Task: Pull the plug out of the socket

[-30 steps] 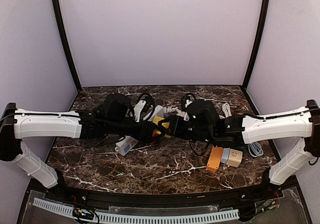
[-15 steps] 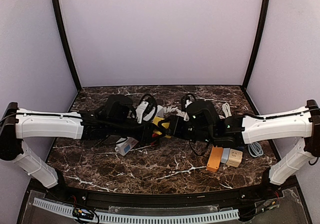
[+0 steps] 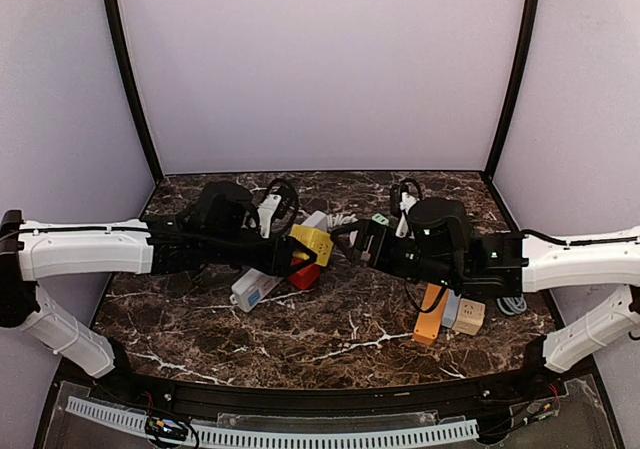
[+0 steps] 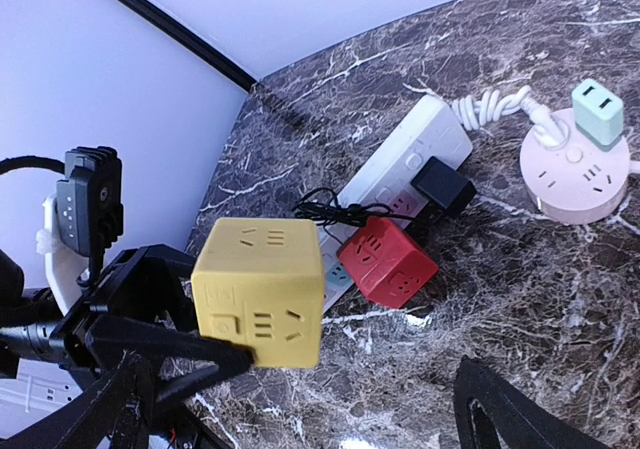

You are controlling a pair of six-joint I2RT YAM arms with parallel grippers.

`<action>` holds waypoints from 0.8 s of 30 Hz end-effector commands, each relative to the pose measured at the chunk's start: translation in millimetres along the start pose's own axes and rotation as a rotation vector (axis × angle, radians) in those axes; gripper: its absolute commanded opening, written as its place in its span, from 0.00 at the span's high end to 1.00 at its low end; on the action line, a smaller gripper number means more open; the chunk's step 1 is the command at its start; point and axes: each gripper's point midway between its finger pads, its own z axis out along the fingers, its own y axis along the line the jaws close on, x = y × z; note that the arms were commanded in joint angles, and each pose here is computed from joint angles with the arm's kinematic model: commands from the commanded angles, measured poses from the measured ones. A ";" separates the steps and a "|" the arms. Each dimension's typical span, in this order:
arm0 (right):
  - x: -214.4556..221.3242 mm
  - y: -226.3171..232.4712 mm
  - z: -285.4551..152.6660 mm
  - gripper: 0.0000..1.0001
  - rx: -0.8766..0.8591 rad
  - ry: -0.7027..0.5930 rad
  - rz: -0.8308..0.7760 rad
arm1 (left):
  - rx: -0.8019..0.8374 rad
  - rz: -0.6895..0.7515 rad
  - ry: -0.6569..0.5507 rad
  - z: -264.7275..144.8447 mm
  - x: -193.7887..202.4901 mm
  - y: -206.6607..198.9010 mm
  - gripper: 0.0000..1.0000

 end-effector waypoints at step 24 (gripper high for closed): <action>-8.6 -57.9 -49.9 0.01 0.140 -0.081 -0.030 | -0.848 -0.264 0.246 -189.3 69.1 297.3 0.90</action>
